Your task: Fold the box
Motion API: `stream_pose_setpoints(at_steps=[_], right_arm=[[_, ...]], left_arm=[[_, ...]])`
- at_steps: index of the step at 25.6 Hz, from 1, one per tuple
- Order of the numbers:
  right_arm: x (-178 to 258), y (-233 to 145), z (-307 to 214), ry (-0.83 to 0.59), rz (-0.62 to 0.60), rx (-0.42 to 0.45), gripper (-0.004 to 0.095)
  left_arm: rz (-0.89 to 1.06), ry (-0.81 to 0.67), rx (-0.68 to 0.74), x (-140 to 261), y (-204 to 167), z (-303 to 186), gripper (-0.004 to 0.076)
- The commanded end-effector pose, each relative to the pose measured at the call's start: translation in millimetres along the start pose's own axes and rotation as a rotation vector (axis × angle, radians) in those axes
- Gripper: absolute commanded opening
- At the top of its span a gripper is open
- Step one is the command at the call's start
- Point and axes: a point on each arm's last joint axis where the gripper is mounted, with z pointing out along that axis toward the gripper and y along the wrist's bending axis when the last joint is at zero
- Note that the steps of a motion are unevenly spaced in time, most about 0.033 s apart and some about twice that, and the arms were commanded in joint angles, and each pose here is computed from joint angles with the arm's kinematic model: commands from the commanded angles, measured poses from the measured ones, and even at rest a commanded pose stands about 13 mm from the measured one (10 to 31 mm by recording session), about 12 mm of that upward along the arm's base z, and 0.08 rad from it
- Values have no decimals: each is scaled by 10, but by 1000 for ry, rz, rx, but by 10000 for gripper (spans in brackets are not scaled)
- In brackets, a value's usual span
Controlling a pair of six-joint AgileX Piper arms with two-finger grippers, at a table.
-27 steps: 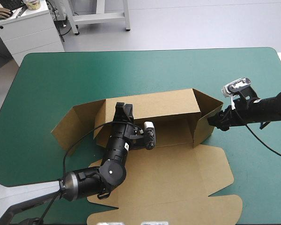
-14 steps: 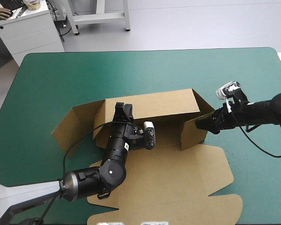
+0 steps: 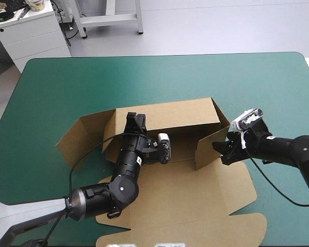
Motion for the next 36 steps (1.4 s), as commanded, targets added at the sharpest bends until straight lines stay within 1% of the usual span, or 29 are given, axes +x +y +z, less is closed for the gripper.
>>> stream_pose_setpoints(at_steps=[1,4,6,7,9,12,20,28,30,32,34,36], right_arm=[[-166,92,9,-74,-42,83,572],[-237,174,74,-115,-46,112,572],[-256,150,96,-137,5,135,572],[-280,115,99,-167,33,165,572],[-294,70,116,-186,48,200,571],[-278,48,170,-168,42,196,571],[-299,31,239,-195,28,178,557],[-269,12,384,-174,-7,128,548],[-266,18,390,-171,-21,121,516],[-266,18,390,-171,-21,121,443],[-266,17,390,-170,-22,121,313],[-266,19,390,-170,-27,120,153]], left_arm=[[9,-35,-117,-23,218,-68,-10],[9,-36,-116,-24,217,-68,-10],[1,-35,-117,-22,218,-68,-10],[-8,-35,-117,-22,218,-68,-10],[-10,-35,-117,-22,218,-68,-10],[-10,-37,-116,-24,217,-68,-10],[-10,-37,-116,-24,217,-68,-10],[-9,-43,-111,-29,213,-68,-10],[-9,-41,-112,-28,214,-68,-10],[-9,-43,-111,-29,213,-68,-10],[-9,-43,-111,-29,213,-68,-10],[-9,-41,-112,-28,214,-68,-10]])
